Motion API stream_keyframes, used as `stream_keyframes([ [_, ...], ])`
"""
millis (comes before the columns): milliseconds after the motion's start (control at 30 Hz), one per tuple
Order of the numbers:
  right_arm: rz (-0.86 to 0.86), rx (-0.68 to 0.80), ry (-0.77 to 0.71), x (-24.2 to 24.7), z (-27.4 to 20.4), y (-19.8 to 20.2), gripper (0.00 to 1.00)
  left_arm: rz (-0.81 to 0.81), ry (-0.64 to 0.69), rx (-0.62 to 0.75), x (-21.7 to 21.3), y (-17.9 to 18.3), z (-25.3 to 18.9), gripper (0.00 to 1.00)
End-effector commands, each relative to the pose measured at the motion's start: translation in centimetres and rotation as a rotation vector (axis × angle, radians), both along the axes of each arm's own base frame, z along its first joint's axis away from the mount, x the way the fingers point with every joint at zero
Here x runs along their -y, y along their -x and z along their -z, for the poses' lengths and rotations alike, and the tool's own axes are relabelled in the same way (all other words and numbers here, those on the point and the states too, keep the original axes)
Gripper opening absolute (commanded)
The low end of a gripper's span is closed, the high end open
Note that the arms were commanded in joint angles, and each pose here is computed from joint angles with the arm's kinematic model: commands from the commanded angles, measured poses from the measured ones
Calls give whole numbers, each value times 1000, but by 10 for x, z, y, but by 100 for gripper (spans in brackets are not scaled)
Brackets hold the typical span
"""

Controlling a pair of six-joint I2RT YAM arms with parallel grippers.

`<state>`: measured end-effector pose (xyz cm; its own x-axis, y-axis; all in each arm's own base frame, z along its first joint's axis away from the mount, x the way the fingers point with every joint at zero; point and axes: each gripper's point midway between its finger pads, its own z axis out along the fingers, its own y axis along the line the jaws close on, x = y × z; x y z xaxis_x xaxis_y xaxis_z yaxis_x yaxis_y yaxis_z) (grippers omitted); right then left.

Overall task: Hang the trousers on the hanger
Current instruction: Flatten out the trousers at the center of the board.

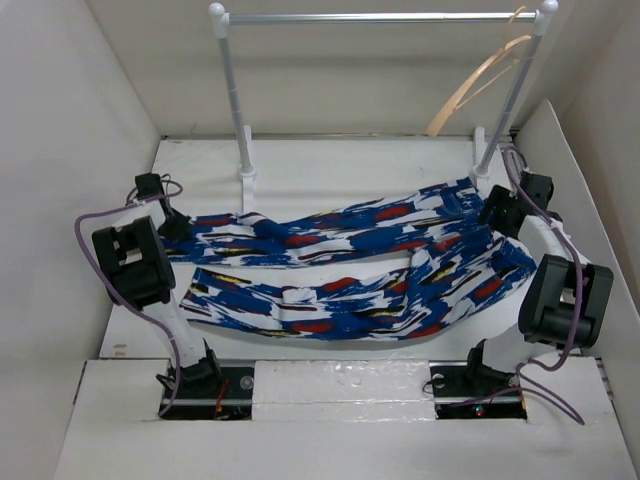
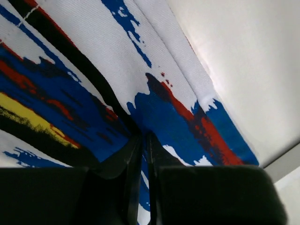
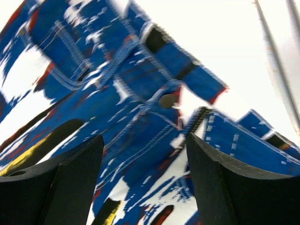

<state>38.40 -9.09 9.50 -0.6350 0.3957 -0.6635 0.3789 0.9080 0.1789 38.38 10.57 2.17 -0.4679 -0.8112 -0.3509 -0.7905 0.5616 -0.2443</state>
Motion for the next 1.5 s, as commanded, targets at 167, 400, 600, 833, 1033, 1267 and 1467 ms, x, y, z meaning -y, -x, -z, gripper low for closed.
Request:
stream_keyframes([
  [167,-2,241,-41,-20,-70,6,78,1,65,53,1,-91,3,2],
  [400,65,214,22,5,-65,-8,88,-6,-39,52,-22,-110,-32,17],
  [600,24,130,-58,27,-19,-59,87,46,36,118,5,-67,-53,72],
  [833,-76,33,-42,32,-3,-94,89,108,1,366,48,-13,-124,75],
  [1033,-97,21,-106,29,15,-91,80,126,-3,359,65,55,-107,75],
  [1267,-84,1,-100,27,18,-77,34,170,62,353,87,89,-84,75],
  [1467,-92,4,-84,34,12,-82,44,202,93,317,94,96,-65,75],
])
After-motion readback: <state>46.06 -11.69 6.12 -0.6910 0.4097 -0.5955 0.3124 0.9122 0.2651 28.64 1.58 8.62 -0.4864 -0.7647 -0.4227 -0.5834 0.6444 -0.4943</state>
